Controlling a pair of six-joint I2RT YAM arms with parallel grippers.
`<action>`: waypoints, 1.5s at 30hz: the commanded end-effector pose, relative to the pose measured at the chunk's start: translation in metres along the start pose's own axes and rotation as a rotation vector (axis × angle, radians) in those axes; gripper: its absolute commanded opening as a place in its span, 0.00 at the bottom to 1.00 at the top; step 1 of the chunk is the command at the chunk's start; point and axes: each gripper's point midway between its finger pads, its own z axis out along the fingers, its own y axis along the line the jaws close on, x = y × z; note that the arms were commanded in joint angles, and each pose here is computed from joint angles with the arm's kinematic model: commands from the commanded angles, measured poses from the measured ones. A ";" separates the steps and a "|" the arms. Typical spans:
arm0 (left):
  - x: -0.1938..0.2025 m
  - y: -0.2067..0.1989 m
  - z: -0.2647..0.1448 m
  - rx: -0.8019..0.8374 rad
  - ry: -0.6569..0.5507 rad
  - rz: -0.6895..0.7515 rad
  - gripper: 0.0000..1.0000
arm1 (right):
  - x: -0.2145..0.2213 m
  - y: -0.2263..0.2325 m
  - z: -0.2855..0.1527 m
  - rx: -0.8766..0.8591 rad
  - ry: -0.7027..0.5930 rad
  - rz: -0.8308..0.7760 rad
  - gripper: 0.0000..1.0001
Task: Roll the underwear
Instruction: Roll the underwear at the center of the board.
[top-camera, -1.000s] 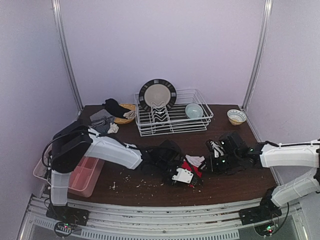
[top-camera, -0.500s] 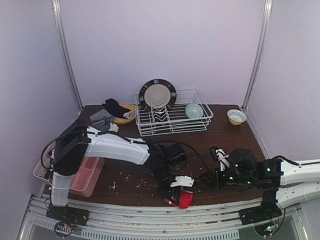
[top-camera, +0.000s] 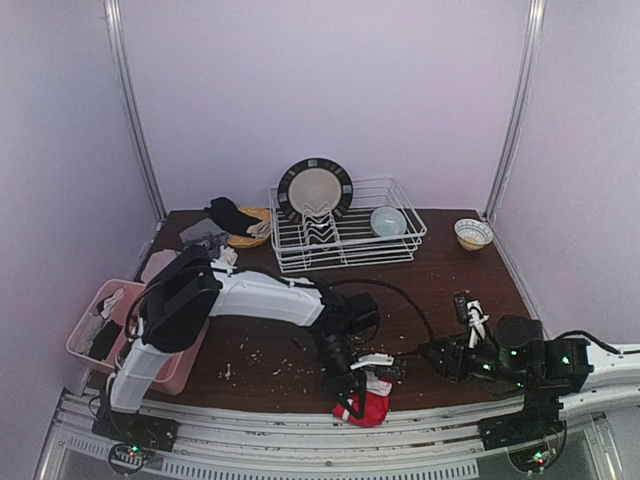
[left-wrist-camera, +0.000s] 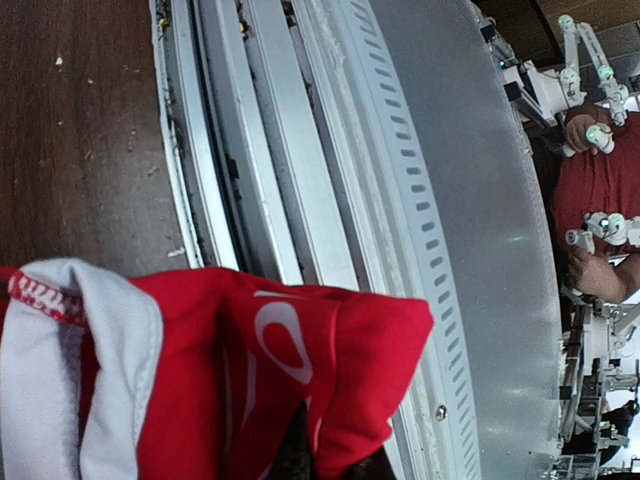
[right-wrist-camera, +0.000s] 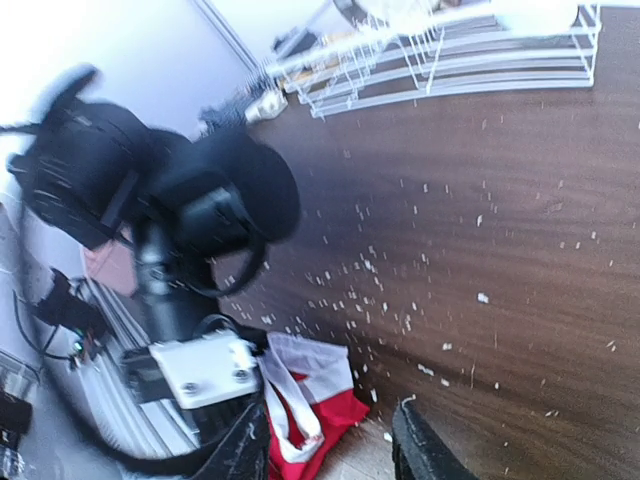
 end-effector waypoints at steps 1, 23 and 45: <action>0.019 0.019 0.009 0.033 0.039 -0.118 0.00 | -0.019 -0.005 -0.020 -0.013 -0.111 -0.009 0.41; 0.039 0.067 0.009 -0.003 0.083 -0.269 0.00 | 0.020 0.053 -0.004 -0.196 0.092 -0.299 0.41; 0.041 0.087 0.004 -0.042 0.072 -0.339 0.00 | 0.092 0.089 0.048 -0.187 0.408 -0.468 0.33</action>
